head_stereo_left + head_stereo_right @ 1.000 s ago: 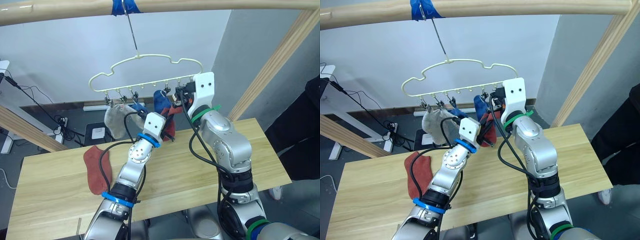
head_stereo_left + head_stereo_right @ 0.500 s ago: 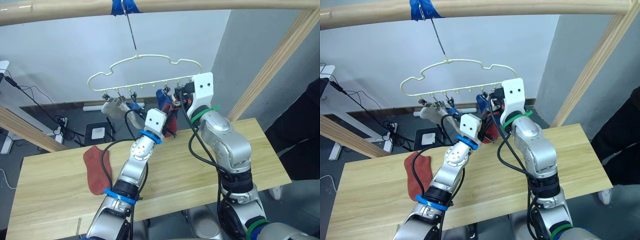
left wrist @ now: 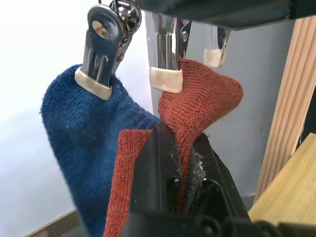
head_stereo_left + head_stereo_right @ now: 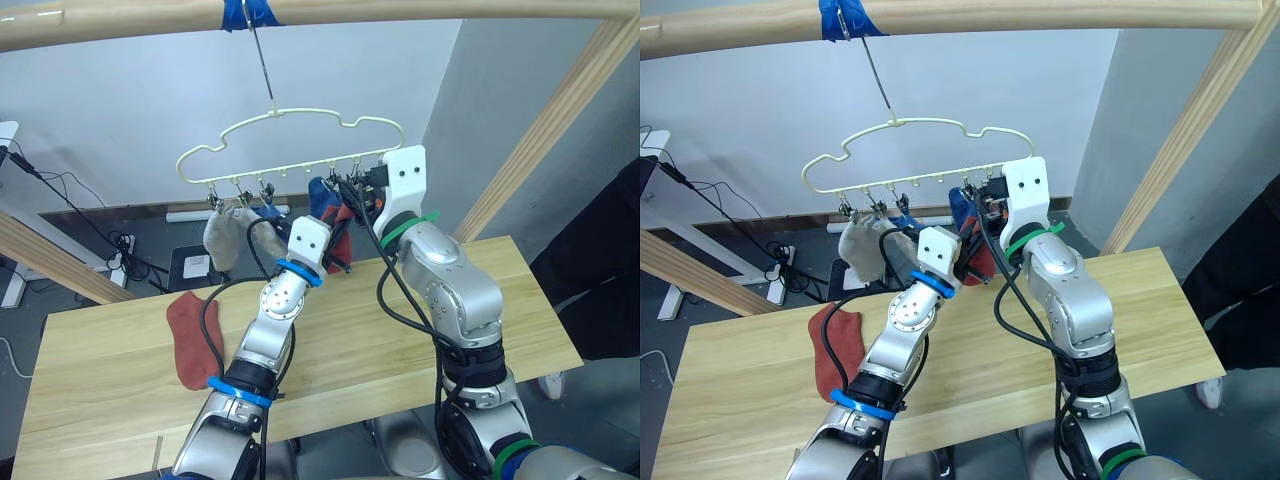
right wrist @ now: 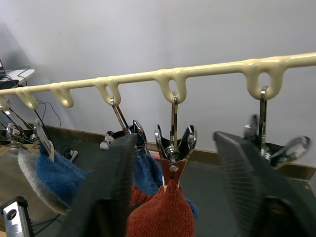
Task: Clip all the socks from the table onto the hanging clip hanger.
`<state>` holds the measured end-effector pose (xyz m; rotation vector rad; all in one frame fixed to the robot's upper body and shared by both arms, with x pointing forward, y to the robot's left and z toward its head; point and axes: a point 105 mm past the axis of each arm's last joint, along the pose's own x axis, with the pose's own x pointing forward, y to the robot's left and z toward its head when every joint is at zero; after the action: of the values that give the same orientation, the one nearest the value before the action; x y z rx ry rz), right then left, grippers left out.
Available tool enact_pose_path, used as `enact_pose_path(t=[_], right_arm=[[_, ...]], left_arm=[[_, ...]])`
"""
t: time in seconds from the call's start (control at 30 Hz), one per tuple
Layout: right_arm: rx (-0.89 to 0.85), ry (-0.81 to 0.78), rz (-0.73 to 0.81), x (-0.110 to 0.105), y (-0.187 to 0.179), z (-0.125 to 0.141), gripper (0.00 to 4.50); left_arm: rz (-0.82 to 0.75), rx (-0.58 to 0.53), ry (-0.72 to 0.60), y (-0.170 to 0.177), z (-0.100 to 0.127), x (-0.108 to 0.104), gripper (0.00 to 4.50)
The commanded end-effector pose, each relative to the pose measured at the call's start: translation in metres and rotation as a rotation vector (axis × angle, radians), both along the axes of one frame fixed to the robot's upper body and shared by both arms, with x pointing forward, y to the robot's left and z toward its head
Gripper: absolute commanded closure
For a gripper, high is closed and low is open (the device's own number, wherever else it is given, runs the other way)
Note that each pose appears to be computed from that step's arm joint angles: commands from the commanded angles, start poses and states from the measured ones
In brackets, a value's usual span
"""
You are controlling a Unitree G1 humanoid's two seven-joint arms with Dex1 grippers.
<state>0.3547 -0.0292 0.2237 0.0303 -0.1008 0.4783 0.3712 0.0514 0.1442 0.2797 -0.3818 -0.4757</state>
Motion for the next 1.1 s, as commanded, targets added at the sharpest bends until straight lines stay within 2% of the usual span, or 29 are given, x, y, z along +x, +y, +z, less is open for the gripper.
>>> enact_pose_path(t=[0.03,0.07,0.33,0.6,0.73,0.9,1.0,1.1], right_arm=[[0.001,-0.040,0.070,-0.019,-0.002,0.011,1.76],[-0.015,-0.038,0.098,-0.024,-0.002,0.009,1.76],[-0.118,-0.060,0.264,-0.058,-0.001,0.006,1.74],[-0.203,-0.086,0.211,-0.057,-0.020,0.000,1.74],[-0.211,-0.101,0.162,-0.052,-0.028,0.000,1.74],[-0.217,-0.109,0.128,-0.046,-0.033,-0.002,1.74],[-0.219,-0.112,0.107,-0.042,-0.037,-0.003,1.74],[-0.221,-0.119,0.090,-0.038,-0.039,-0.003,1.74]], left_arm=[[-0.026,-0.008,-0.046,-0.006,0.012,-0.002,4.50],[-0.029,-0.009,-0.037,-0.005,0.011,-0.002,4.50],[-0.104,-0.011,0.036,-0.008,0.001,-0.010,2.17],[-0.258,0.045,0.133,0.006,-0.009,-0.031,0.05],[-0.358,0.062,0.196,0.023,-0.008,-0.051,0.02],[-0.406,0.063,0.250,0.043,0.000,-0.065,0.02],[-0.456,0.090,0.293,0.053,0.003,-0.079,0.02],[-0.466,0.116,0.315,0.058,0.004,-0.084,0.02]])
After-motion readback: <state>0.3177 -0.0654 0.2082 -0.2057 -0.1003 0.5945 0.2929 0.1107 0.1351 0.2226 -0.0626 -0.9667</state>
